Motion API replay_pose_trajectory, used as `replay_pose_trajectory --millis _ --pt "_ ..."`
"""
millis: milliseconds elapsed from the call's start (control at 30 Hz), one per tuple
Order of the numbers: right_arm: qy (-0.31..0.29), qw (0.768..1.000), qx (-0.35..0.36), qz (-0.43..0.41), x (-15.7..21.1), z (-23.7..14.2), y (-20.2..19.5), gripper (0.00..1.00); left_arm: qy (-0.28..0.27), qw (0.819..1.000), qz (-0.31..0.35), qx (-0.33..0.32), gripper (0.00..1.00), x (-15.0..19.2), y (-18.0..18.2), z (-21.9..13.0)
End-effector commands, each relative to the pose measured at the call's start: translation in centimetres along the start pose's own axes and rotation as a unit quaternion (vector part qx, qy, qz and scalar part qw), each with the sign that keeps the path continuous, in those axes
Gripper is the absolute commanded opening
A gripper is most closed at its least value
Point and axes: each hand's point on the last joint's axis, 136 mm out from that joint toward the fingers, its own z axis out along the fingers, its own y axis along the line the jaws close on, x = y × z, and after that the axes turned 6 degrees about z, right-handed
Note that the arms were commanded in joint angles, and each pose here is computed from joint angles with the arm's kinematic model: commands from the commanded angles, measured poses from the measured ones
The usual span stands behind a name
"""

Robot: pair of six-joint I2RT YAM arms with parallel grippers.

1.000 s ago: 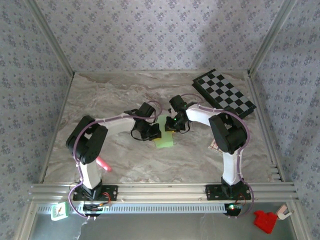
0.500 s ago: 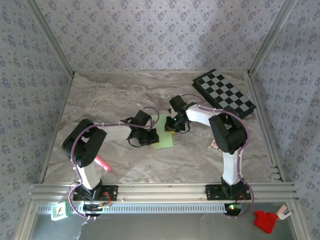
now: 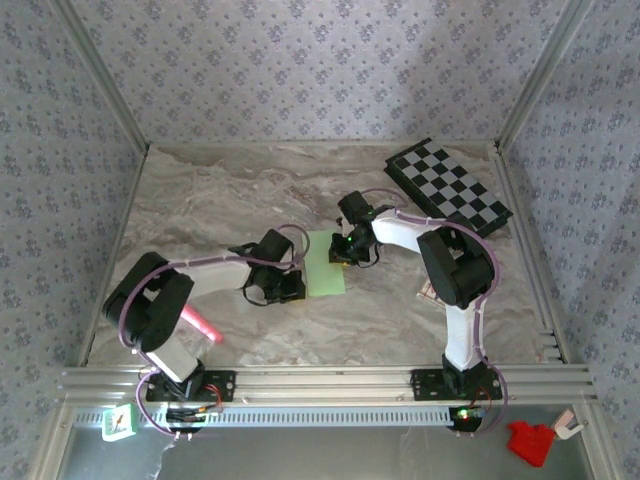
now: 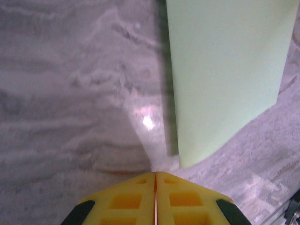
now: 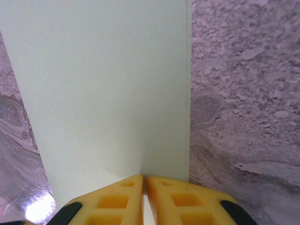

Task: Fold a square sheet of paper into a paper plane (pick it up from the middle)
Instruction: First fold the square sheet of paper in half at the center of the table.

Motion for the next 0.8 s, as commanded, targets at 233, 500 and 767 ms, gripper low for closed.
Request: replay_pose_trajectory --millis 233,500,767 --pt "0.095 0.977 0.181 0.058 6.5 4.7 -10.5 0.16 -0.062 0.996 0.007 0.059 0.09 -5.1 -4.8 -1.3" --pt "0.094 0.977 0.18 0.059 6.5 4.6 -10.4 0.16 0.004 0.999 -0.006 0.031 0.09 -3.2 -2.9 2.1" --pt "0.095 0.977 0.181 0.064 6.4 4.7 -10.7 0.16 0.077 0.996 -0.002 -0.042 0.09 2.3 2.3 3.0"
